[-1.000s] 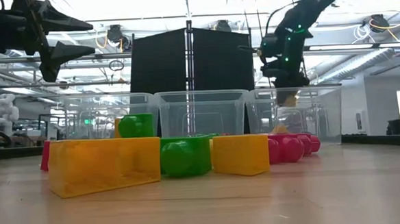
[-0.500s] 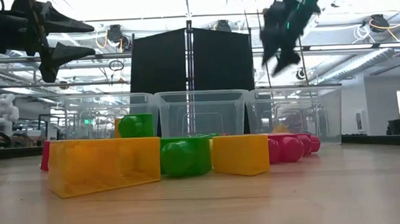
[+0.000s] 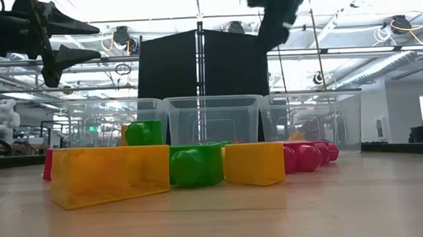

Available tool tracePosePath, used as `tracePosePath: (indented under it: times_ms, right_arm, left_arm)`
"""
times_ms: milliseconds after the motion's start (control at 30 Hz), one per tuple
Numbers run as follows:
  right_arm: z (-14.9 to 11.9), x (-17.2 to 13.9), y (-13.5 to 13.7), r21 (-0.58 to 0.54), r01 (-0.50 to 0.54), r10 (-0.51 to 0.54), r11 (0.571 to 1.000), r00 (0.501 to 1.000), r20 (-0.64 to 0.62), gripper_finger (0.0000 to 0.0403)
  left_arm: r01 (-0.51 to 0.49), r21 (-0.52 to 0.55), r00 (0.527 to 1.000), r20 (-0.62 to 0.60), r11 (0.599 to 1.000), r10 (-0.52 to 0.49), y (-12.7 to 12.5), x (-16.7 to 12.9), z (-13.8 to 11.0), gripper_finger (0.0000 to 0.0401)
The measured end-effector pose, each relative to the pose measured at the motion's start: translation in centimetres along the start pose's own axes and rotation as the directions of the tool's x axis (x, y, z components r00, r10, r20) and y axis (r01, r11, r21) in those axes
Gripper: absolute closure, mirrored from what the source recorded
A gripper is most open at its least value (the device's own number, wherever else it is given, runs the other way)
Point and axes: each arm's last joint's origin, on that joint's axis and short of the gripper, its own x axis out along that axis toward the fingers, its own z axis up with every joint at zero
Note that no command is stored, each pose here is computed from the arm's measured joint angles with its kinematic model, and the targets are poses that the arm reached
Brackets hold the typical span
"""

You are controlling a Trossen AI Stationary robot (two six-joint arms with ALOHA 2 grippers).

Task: Sort blocks
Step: Put the green game piece with 4 studs into the left transparent bin

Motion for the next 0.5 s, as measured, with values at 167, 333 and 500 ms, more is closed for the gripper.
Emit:
tracePosePath:
  times_ms: [167, 333, 500]
  right_arm:
    - [0.2, 6.5, 1.6, -0.087, -0.052, 0.038, 0.995, 0.987, -0.153, 0.0064]
    - [-0.7, 12.2, 1.6, -0.108, -0.078, 0.043, 0.991, 0.956, -0.291, 0.0064]
    - [-1.9, 16.1, 1.4, -0.105, -0.097, 0.049, 0.990, 0.918, -0.394, 0.0064]
  left_arm:
    - [-0.001, 0.001, 1.000, -0.001, 1.000, 0.001, 0.0, 0.0, 0.0, 0.0193]
    - [0.006, 0.002, 1.000, -0.008, 1.000, -0.006, 0.0, 0.0, 0.0, 0.0193]
    - [0.017, 0.002, 1.000, -0.015, 1.000, -0.017, 0.0, 0.0, -0.1, 0.0193]
